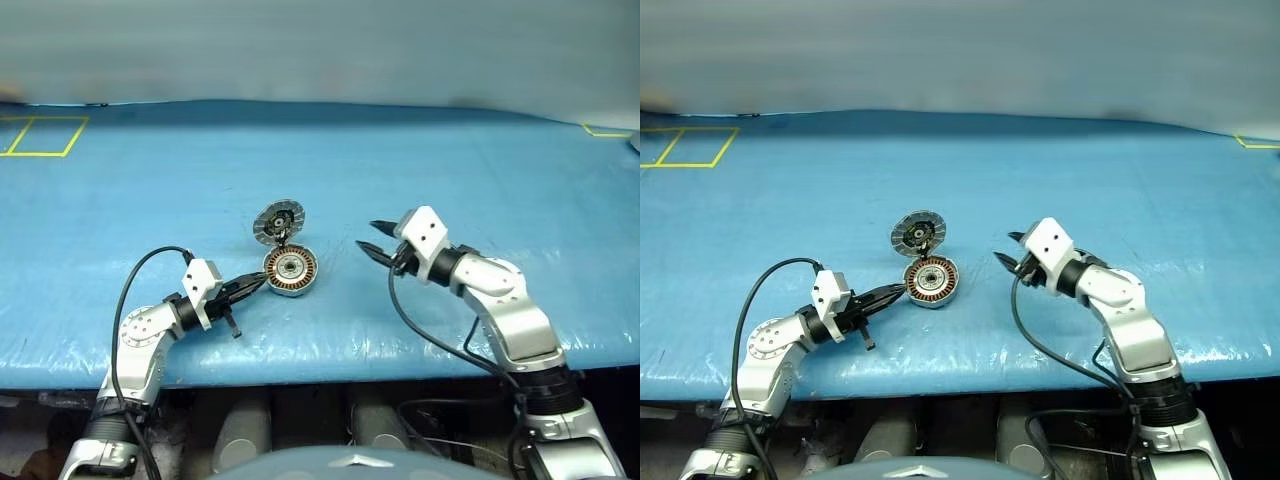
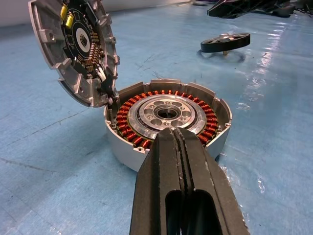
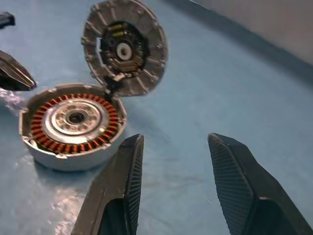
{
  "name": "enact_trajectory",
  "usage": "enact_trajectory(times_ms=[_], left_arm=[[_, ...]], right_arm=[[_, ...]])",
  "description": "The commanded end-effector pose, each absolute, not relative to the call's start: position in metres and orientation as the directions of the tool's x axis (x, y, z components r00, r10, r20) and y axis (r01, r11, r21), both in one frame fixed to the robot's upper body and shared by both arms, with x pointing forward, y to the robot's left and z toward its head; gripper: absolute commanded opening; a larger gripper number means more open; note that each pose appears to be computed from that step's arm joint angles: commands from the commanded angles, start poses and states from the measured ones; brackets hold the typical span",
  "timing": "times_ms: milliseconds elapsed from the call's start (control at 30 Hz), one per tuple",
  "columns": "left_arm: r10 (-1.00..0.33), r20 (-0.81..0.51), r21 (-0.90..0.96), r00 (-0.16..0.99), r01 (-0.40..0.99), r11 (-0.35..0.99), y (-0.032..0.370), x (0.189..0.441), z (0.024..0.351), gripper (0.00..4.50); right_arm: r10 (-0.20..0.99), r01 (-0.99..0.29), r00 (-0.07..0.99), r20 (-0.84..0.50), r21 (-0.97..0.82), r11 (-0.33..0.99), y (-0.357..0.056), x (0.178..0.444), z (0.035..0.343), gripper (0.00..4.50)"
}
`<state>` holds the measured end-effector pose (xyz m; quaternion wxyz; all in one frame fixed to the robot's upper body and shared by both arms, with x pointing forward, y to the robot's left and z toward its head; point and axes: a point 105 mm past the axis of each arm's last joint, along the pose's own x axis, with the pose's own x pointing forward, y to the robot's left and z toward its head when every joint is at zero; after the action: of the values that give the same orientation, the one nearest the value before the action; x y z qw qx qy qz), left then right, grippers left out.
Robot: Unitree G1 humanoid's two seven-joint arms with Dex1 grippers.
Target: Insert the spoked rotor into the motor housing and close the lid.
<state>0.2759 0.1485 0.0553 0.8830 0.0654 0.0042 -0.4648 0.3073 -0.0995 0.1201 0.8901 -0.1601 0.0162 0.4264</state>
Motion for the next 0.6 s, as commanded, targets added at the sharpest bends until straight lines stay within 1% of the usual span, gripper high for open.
enact_trajectory(times_ms=[33,100,167,267,400,567,600], left_arm=[[-0.82,-0.058,0.127,0.569,0.819,0.559,0.15,0.276,0.059,0.0],[-0.819,-0.06,0.128,0.571,0.818,0.561,0.15,0.276,0.059,0.0],[-0.817,-0.06,0.129,0.573,0.816,0.563,0.15,0.276,0.059,0.0],[-0.815,-0.059,0.132,0.576,0.814,0.566,0.151,0.275,0.06,0.0],[-0.811,-0.06,0.138,0.582,0.81,0.571,0.152,0.275,0.06,0.0],[-0.813,-0.059,0.138,0.58,0.811,0.568,0.15,0.274,0.059,0.0],[-0.814,-0.059,0.138,0.579,0.812,0.567,0.15,0.275,0.059,0.0]], right_arm=[[0.805,-0.797,0.585,-0.098,-0.252,0.548,-0.078,0.304,0.131,2.03],[0.818,-0.809,0.568,-0.092,-0.241,0.535,-0.069,0.305,0.13,1.67],[0.821,-0.812,0.562,-0.103,-0.255,0.524,-0.065,0.307,0.127,1.06],[0.791,-0.783,0.6,-0.118,-0.288,0.551,-0.072,0.313,0.125,0.08],[0.696,-0.71,0.685,-0.214,-0.411,0.572,-0.104,0.324,0.12,0.08],[0.552,-0.613,0.78,-0.294,-0.537,0.58,-0.157,0.329,0.132,0.08],[0.517,-0.595,0.796,-0.315,-0.561,0.575,-0.169,0.329,0.135,0.26]])
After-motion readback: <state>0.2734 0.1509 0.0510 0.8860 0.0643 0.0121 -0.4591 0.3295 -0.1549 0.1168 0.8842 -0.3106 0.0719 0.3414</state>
